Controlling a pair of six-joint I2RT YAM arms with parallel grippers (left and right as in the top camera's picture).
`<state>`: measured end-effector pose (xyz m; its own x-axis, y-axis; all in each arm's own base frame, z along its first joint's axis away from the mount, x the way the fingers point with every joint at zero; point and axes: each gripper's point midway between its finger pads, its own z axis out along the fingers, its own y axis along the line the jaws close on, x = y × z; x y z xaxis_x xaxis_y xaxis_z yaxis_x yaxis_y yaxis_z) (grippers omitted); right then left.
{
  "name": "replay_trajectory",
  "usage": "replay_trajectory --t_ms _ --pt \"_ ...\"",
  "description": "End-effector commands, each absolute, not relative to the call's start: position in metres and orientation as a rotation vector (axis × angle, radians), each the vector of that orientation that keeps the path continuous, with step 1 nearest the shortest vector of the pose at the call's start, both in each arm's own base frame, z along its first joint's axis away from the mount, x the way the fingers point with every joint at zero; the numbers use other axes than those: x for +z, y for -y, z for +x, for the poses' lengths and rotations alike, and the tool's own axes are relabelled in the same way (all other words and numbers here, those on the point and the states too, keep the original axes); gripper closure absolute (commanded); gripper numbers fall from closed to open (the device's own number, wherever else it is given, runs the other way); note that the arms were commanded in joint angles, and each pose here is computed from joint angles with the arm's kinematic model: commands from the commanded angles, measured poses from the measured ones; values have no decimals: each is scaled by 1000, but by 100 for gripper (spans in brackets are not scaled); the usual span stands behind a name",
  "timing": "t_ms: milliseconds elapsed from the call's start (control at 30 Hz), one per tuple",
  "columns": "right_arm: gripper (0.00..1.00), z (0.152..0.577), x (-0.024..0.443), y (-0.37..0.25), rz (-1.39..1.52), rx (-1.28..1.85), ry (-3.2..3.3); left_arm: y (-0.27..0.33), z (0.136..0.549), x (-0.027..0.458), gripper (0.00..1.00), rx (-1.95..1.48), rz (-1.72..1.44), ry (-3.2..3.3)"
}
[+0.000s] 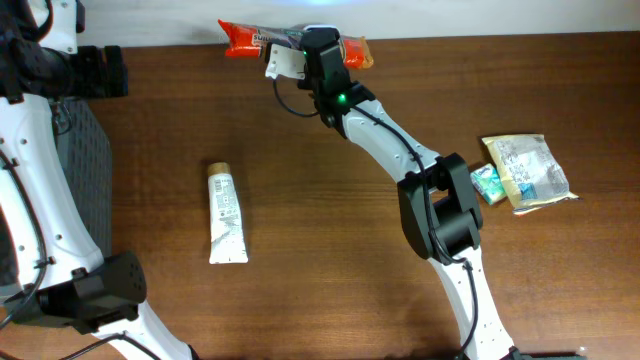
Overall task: Scan the item barcode
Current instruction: 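Hold the pasta bag in front of the white scanner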
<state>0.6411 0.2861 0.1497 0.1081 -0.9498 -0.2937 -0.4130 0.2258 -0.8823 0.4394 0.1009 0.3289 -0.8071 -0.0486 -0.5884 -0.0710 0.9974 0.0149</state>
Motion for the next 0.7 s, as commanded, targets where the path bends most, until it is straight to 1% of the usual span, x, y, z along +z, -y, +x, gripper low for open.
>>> replay_trajectory --t_ms 0,367,467,533,667 --pt "96 645 201 -283 -1280 -702 -1419 -100 440 331 1 47 -60 -2504" --pt "96 636 199 -302 -1310 -656 -1392 -100 440 332 1 47 -60 -2503" --pt "96 633 191 -303 -1347 -636 -1406 -100 440 331 1 47 -60 -2504" --pt "96 630 197 -307 -1350 -624 -1393 -100 440 331 1 47 -60 -2503" --pt "96 621 229 -314 -1337 -595 -1344 -100 440 331 1 47 -60 -2504"
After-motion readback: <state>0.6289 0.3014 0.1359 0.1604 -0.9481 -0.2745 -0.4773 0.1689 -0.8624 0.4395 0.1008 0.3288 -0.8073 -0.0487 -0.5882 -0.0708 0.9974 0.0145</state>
